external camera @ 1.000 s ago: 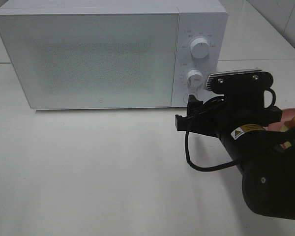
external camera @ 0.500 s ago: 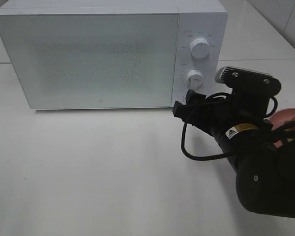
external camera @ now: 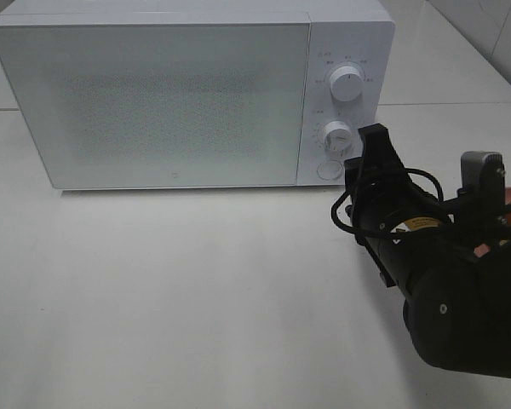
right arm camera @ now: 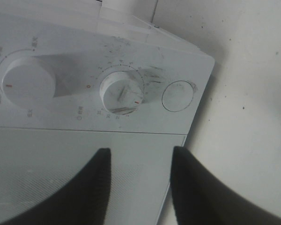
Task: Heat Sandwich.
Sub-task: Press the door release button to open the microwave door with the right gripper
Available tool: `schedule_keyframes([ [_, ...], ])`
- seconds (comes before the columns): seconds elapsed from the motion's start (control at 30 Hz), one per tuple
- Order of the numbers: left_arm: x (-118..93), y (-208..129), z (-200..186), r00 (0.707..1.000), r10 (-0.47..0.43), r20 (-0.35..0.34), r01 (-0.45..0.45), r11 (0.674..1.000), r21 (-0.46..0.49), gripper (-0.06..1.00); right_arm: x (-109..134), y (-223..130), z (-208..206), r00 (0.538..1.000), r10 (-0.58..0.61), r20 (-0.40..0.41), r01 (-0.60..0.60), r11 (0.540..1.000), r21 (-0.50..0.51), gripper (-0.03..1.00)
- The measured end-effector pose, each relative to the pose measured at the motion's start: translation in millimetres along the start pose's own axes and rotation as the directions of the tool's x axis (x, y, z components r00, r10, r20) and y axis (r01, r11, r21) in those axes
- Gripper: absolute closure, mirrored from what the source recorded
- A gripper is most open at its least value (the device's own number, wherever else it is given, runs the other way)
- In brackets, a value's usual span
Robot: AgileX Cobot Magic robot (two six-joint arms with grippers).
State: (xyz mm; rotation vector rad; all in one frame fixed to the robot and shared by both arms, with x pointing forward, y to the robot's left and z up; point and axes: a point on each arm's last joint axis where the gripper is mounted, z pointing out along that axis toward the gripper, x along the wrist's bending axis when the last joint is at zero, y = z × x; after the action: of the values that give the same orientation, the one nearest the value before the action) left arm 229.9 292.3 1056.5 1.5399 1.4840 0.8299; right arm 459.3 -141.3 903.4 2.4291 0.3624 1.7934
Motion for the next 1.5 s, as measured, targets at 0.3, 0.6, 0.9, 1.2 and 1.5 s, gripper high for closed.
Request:
schedule_keyframes([
  [0.3,0,0,0,1.0,0.0,0.0,0.0,1.0,0.0,-0.03,-4,-2,0,0.984,0.173,0.046,-0.173,0.985,0.015,0.95],
  [0.6,0,0,0,1.0,0.0,0.0,0.0,1.0,0.0,-0.03,-5,4,8,0.979,0.184,0.087,-0.186,0.983,0.014,0.96],
  [0.9,0,0,0,1.0,0.0,0.0,0.0,1.0,0.0,-0.03,-4,5,35,0.974,0.193,0.115,-0.199,0.979,0.047,0.96],
  [1.2,0,0,0,1.0,0.0,0.0,0.0,1.0,0.0,-0.03,-17,-2,61,0.971,0.193,0.138,-0.202,0.978,0.053,0.96],
  [1.5,0,0,0,1.0,0.0,0.0,0.0,1.0,0.0,-0.03,-23,-6,83,0.97,0.194,0.144,-0.204,0.977,0.061,0.96],
])
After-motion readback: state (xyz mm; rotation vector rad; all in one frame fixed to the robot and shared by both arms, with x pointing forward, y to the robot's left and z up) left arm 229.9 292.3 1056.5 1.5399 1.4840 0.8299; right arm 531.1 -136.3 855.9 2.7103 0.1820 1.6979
